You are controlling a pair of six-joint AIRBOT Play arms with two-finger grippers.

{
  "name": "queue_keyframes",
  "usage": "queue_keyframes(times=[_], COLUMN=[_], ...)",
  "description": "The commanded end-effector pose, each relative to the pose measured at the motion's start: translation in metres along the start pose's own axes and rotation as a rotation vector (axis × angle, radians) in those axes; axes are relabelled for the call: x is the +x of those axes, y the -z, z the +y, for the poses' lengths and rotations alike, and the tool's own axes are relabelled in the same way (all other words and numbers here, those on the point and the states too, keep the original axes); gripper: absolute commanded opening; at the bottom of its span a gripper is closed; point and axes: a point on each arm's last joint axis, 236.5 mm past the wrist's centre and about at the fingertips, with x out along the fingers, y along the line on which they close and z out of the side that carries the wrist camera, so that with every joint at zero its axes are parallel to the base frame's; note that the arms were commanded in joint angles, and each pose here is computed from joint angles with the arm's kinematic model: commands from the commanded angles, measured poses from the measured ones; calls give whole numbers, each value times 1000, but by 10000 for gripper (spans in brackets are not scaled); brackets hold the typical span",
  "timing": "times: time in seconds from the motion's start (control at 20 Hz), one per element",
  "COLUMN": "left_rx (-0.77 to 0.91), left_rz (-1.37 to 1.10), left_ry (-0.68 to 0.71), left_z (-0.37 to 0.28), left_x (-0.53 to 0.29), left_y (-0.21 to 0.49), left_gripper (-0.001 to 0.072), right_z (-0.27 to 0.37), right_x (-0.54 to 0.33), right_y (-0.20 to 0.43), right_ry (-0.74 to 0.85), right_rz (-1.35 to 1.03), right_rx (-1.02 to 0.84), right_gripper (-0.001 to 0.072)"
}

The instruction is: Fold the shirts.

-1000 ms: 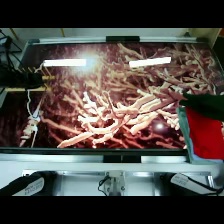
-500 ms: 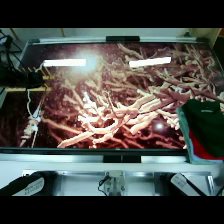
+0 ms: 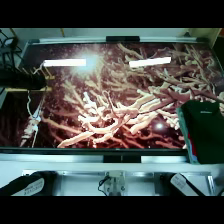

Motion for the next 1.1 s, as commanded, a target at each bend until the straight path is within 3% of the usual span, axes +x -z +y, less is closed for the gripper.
queue_keyframes(times=[0.0, 0.1, 0.15, 0.2, 0.25, 0.3, 0.4, 0.45, 0.6, 1.05], left_rx=[120, 190, 181, 172, 155, 128, 109, 47, -31, -9], left_rz=[198, 306, 316, 323, 356, 394, 402, 384, 349, 316], left_ry=[-210, -355, -355, -314, -235, -136, 68, 78, -10, -57], left_z=[24, 31, 21, 6, -15, -38, -82, -85, -67, -53], left_x=[5, 13, 26, 41, 56, 67, 81, 84, 81, 81], left_y=[29, 34, 33, 36, 45, 57, 79, 86, 84, 74], left_gripper=[30, 31, 34, 147, 512, 720, 720, 719, 638, 640], right_z=[28, 100, 145, 197, 238, 269, 302, 311, 329, 332], right_x=[-125, -178, -183, -174, -155, -132, -102, -95, -89, -88], right_y=[-114, -121, -105, -74, -38, 2, 63, 84, 94, 96], right_ry=[-98, -260, -353, -455, -520, -566, -603, -612, -598, -559], right_rz=[-576, -725, -693, -581, -429, -240, 57, 141, 106, 75], right_rx=[-21, -138, -217, -318, -427, -534, -662, -718, -764, -797], right_gripper=[519, 519, 521, 547, 590, 590, 590, 590, 590, 590])
